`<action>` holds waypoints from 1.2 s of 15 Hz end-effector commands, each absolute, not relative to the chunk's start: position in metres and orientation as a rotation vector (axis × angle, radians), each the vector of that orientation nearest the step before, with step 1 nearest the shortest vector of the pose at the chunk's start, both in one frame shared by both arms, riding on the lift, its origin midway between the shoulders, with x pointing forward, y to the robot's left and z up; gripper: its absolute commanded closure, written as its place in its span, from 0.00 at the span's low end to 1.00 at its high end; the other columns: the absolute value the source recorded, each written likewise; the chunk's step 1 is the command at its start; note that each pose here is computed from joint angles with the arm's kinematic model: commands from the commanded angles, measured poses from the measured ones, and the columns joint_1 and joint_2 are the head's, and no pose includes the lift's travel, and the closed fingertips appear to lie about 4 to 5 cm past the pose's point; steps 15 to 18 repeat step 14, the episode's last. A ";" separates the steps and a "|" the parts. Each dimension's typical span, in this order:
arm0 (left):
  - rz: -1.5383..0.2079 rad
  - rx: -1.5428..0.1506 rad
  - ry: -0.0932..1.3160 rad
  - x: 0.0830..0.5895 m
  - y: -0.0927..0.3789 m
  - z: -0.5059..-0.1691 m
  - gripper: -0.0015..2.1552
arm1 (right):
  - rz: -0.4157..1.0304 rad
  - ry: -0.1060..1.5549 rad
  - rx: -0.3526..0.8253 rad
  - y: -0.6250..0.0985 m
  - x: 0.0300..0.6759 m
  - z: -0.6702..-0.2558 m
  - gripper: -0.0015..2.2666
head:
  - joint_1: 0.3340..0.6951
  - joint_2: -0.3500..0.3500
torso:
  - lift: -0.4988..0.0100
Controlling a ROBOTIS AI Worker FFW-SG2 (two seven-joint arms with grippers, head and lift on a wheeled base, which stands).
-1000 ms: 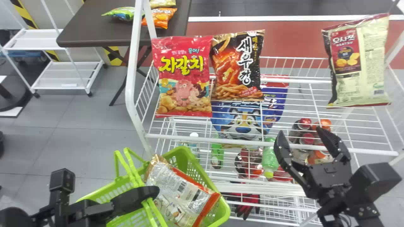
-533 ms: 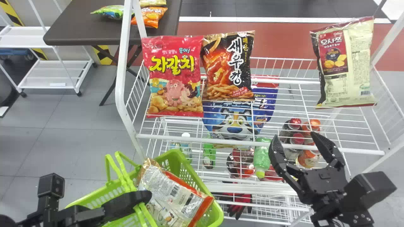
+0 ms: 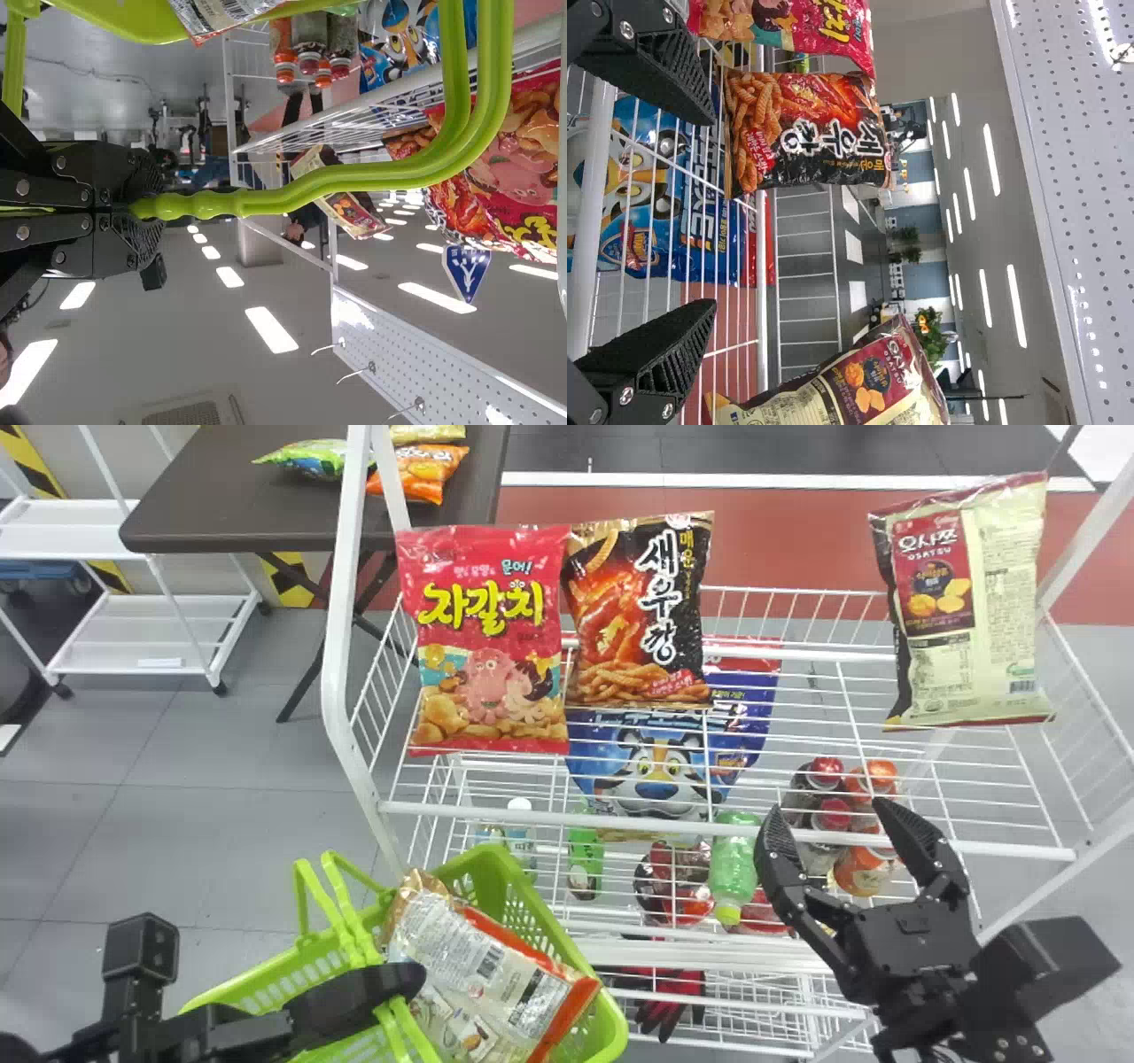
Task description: Hold basket handle with left hand then pick Saewookkang with right hand and place into basket
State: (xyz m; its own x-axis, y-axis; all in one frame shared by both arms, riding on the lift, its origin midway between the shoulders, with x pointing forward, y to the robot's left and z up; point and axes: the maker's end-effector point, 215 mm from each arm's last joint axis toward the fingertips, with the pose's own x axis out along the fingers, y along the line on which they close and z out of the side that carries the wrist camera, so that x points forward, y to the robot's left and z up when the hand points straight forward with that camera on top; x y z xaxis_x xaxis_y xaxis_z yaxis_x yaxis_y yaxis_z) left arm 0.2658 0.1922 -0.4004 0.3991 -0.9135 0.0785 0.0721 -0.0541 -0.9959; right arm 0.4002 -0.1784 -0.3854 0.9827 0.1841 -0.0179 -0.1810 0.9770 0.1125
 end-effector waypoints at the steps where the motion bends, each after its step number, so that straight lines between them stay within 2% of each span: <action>1: -0.972 -1.416 0.837 0.263 0.191 -0.398 1.00 | 0.184 0.026 0.112 -0.179 0.400 -0.385 0.04 | 1.00 0.54 | 0.94; 18: -0.970 -1.417 0.836 0.263 0.192 -0.399 1.00 | 0.178 0.024 0.120 -0.179 0.396 -0.385 0.04 | 1.00 0.53 | 0.94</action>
